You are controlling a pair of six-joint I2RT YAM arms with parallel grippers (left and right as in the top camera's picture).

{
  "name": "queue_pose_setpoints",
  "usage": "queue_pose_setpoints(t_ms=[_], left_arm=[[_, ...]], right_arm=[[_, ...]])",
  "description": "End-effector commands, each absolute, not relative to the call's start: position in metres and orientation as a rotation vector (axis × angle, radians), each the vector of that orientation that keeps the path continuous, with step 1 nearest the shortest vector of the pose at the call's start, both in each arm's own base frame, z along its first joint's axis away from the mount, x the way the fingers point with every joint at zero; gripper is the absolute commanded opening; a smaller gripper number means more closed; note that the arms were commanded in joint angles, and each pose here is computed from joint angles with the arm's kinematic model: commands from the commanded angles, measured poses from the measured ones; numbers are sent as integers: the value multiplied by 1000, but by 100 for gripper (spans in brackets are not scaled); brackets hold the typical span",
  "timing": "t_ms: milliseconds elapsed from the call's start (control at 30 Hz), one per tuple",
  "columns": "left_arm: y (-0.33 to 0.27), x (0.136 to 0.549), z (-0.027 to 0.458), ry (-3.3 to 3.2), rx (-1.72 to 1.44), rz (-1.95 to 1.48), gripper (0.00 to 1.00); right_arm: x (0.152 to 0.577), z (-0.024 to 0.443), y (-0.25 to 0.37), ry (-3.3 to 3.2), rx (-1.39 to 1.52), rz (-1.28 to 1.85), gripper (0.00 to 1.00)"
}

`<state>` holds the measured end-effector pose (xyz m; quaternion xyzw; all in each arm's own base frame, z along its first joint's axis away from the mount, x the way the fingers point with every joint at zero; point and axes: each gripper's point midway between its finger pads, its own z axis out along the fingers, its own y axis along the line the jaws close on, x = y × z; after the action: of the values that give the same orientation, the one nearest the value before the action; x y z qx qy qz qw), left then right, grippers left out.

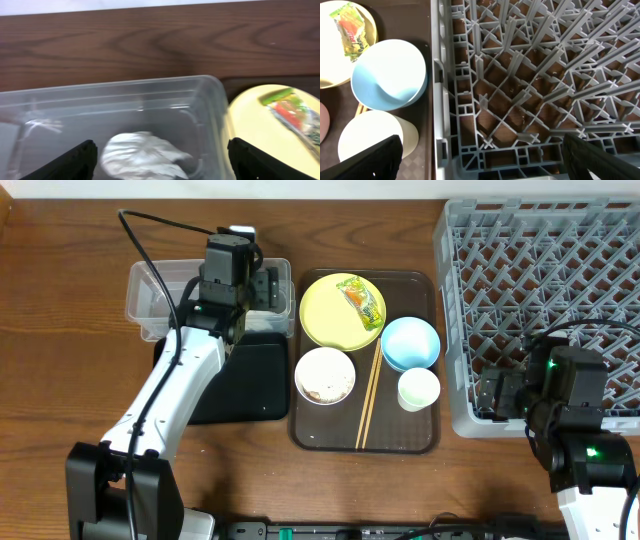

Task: Sort waste into correct bins and load items into the dishwasher rack
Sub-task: 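Lower the left gripper onto the green snack wrapper and grasp it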

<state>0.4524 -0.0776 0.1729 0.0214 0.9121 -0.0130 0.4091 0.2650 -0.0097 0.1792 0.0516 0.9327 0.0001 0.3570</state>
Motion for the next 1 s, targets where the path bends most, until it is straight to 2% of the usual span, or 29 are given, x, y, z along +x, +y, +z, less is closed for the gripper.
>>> queue_pose_setpoints(t_ms=[0, 200, 467, 733, 967], left_arm=[[-109, 451, 177, 2285, 149, -162, 88], [-159, 441, 182, 2276, 249, -254, 89], [-186, 438, 213, 2429, 69, -418, 89], [-237, 463, 186, 2449, 133, -659, 89], [-251, 475, 145, 2502, 57, -678, 89]], right_arm=[[268, 190, -5, 2382, 122, 18, 99], [268, 190, -5, 2381, 122, 18, 99], [268, 189, -5, 2382, 122, 18, 99], [268, 190, -5, 2382, 122, 18, 99], [268, 190, -5, 2380, 122, 19, 99]])
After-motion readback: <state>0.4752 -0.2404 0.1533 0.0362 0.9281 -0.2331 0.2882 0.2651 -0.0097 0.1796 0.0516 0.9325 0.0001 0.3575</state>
